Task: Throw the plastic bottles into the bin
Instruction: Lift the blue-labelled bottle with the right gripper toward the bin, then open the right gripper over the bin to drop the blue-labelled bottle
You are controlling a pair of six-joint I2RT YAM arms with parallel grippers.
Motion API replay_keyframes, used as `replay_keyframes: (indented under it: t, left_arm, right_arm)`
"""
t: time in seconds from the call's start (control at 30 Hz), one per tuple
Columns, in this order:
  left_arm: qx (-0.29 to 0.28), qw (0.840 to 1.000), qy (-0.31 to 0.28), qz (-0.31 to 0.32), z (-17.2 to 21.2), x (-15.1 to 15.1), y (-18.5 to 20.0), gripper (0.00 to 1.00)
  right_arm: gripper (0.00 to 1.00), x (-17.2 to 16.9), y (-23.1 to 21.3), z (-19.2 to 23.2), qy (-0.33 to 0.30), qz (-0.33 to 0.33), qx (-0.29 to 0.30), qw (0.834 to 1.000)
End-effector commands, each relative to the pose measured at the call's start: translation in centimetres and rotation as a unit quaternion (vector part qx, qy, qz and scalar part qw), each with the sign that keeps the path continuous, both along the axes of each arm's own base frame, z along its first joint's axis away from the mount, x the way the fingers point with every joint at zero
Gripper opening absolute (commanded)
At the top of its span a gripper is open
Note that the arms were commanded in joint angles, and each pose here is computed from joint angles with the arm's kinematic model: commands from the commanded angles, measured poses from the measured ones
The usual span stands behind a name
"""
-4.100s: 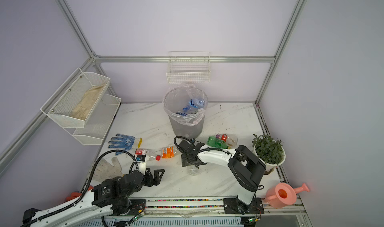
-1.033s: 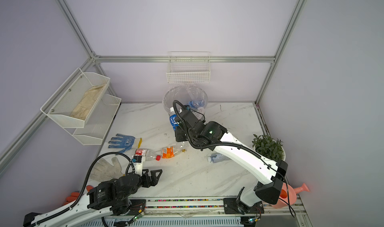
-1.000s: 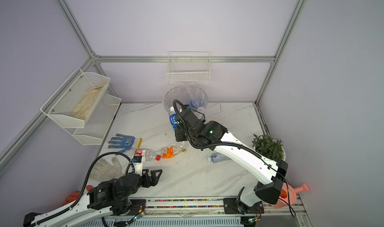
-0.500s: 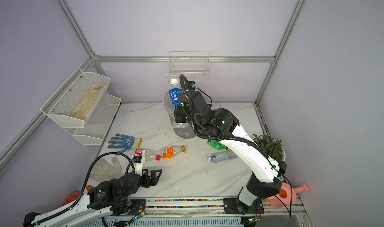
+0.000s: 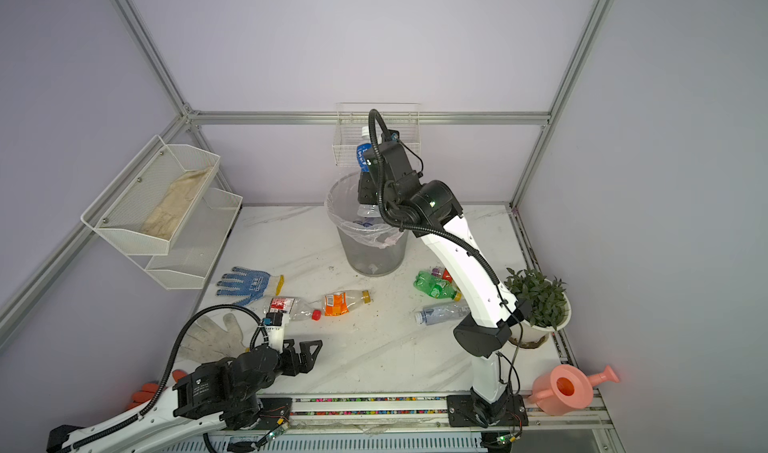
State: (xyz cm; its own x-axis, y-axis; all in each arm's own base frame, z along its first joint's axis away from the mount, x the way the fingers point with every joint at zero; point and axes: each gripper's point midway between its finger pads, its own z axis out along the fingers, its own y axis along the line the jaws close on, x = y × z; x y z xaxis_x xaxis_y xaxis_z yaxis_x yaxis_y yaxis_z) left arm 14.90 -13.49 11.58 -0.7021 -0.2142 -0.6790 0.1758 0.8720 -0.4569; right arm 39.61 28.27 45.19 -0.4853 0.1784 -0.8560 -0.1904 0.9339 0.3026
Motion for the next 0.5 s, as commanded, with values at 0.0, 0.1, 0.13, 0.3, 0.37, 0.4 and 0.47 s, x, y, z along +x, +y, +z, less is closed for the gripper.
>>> replay_keyframes:
  t: [0.0,0.1,0.13,0.3,0.37,0.4,0.47]
  left_arm:
    - [-0.002,1.0,-0.013,0.002,0.8,0.2,0.1,1.0]
    - [-0.004,1.0,-0.012,0.001,0.9,0.1,0.1,1.0]
    - [-0.004,1.0,-0.011,0.0,0.9,0.1,0.1,1.0]
    - [-0.002,1.0,-0.009,0.0,0.7,0.1,0.1,1.0]
    - [-0.001,1.0,-0.013,0.001,0.8,0.1,0.2,1.0]
    - [0.001,1.0,-0.014,0.002,0.9,0.2,0.2,1.0]
    - [0.003,1.0,-0.016,0.002,0.9,0.2,0.3,1.0]
  right_arm:
    - [0.13,2.9,-0.2,-3.4,0.031,0.008,-0.03,0.999]
    - [0.44,5.5,-0.4,-7.6,0.072,0.001,-0.054,0.996]
    - [0.66,5.8,-0.2,-8.5,0.081,0.001,-0.06,0.995]
    - [0.97,5.4,-1.2,-7.5,0.068,-0.008,-0.066,0.995]
    - [0.97,4.8,-1.9,-6.2,0.055,-0.014,-0.06,0.997]
    - [0.97,4.5,-2.1,-6.0,0.054,-0.015,-0.061,0.997]
    - [0.97,3.8,-2.7,-5.6,0.052,-0.016,-0.059,0.997]
